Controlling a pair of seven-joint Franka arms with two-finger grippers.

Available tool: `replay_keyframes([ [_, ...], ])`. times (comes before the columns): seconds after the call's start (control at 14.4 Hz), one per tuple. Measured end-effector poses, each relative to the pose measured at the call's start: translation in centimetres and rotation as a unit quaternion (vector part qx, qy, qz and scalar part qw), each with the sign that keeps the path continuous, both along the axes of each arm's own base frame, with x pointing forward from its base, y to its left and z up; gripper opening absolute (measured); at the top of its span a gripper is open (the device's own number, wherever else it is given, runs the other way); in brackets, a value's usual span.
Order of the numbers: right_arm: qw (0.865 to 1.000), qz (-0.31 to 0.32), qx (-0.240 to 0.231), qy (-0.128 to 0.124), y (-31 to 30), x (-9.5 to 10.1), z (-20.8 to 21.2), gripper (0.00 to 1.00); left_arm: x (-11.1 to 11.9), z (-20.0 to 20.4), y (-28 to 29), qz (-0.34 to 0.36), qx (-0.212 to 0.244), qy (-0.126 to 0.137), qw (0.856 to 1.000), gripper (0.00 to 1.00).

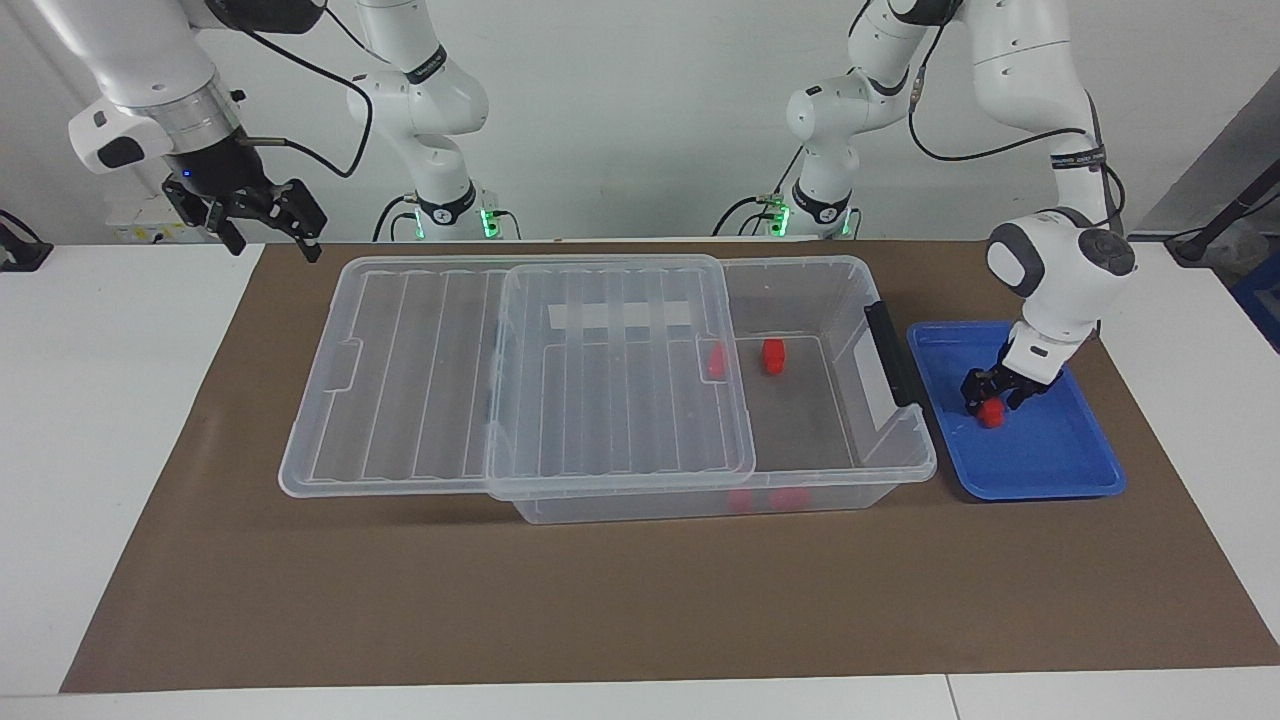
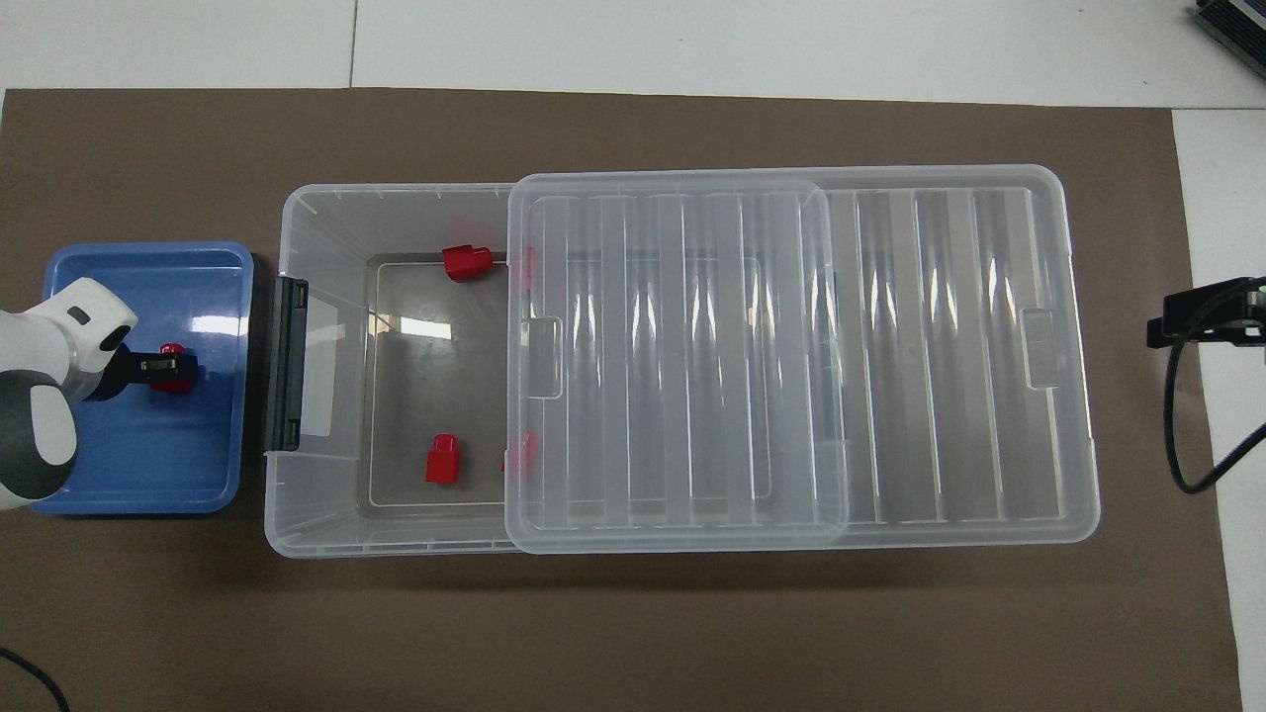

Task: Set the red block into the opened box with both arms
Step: 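Grasp the red block with the left gripper and lift it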

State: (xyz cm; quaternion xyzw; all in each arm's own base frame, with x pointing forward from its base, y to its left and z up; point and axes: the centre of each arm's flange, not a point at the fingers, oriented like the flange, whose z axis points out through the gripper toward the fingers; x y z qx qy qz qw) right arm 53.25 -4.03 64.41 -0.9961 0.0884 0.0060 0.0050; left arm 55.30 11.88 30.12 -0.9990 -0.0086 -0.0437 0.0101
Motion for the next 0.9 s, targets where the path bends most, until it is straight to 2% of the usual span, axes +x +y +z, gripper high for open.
replay_keyframes([
  [0.14,1.0,0.003,0.0,0.0,0.4,0.0,0.0,1.0,0.0,0.0,-0.1,-0.001,0.0,0.0,1.0,0.34],
  [0.56,1.0,0.006,0.0,0.0,0.6,0.0,0.0,1.0,0.5,0.7,-0.3,-0.003,-0.002,0.007,1.0,0.34],
  [0.9,1.0,0.006,0.0,-0.005,0.7,-0.2,0.5,1.0,3.3,7.4,-1.8,-0.009,-0.008,0.041,0.999,0.34],
])
